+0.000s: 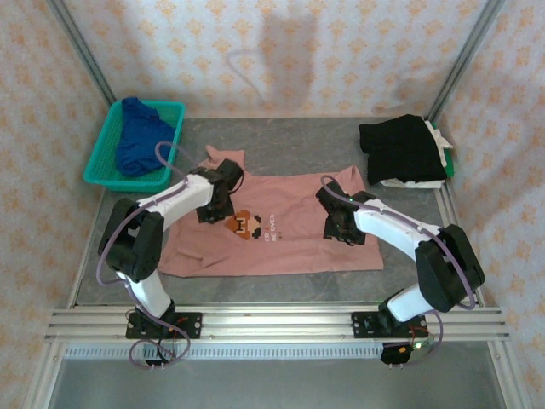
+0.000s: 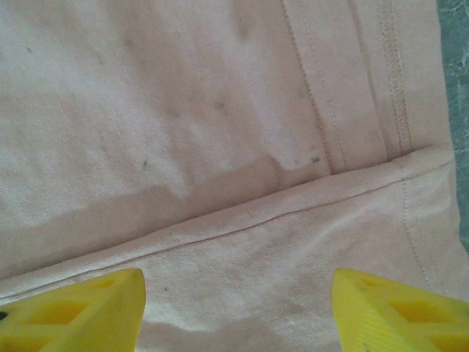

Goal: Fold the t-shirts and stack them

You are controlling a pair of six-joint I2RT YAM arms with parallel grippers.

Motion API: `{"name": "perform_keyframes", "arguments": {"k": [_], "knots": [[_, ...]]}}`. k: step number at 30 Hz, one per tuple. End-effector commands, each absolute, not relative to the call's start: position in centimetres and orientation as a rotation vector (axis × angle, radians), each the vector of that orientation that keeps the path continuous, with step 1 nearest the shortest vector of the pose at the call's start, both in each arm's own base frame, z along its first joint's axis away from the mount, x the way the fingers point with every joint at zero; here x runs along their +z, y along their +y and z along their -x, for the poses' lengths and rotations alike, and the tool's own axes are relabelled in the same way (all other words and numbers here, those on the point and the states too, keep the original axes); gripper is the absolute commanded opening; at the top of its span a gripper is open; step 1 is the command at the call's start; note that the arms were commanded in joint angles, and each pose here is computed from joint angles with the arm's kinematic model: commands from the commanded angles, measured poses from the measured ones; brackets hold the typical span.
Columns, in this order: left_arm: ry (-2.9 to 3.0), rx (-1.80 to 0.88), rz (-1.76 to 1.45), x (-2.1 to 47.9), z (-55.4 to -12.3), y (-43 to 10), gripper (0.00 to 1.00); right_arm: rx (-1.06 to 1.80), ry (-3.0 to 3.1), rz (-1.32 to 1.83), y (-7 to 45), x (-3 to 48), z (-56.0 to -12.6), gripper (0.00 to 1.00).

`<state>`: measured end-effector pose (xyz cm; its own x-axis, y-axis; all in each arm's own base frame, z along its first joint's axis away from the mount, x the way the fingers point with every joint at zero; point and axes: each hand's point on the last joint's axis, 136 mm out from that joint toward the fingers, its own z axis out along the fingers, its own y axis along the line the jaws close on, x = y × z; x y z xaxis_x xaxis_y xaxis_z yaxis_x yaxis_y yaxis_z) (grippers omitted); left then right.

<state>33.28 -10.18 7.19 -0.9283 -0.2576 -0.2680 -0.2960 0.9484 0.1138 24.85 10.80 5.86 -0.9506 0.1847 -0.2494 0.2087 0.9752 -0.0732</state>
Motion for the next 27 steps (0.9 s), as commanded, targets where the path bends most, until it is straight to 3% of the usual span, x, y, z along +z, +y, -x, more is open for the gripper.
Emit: {"name": "perform_keyframes", "arguments": {"k": [1,5,6,8,9,11,16,20,24,27], "knots": [[2.777,0.381,0.125,10.2,-36.1,-11.8,0.00,-0.216,2.861,-0.280,10.0,6.6,-25.3,0.68],[2.799,0.445,-0.052,8.7,-38.0,-14.3,0.00,-0.220,2.864,-0.288,9.9,6.4,-25.3,0.67],[2.808,0.467,-0.059,8.2,-38.1,-14.4,0.09,-0.222,2.864,-0.290,9.9,6.4,-25.2,0.67],[2.827,0.496,-0.053,7.2,-38.0,-14.3,0.40,-0.229,2.861,-0.294,9.7,6.5,-25.1,0.67],[2.830,0.500,-0.042,7.1,-37.9,-14.1,0.48,-0.230,2.856,-0.296,9.6,6.6,-25.1,0.67],[2.830,0.463,-0.018,7.3,-37.6,-14.2,0.54,-0.231,2.841,-0.293,9.5,6.9,-25.2,0.67],[2.766,0.384,0.147,10.9,-36.0,-12.0,0.64,-0.175,2.828,-0.278,10.2,6.9,-25.7,0.67],[2.733,0.396,0.369,11.6,-32.0,-7.4,0.74,-0.116,2.873,-0.280,11.3,5.3,-25.6,0.66],[2.786,0.271,0.556,7.6,-27.3,-5.5,0.73,-0.099,2.910,-0.304,11.6,4.0,-25.2,0.65],[2.847,0.226,0.675,4.0,-24.3,-4.8,0.61,-0.110,2.929,-0.346,11.4,2.9,-24.5,0.64]]}}
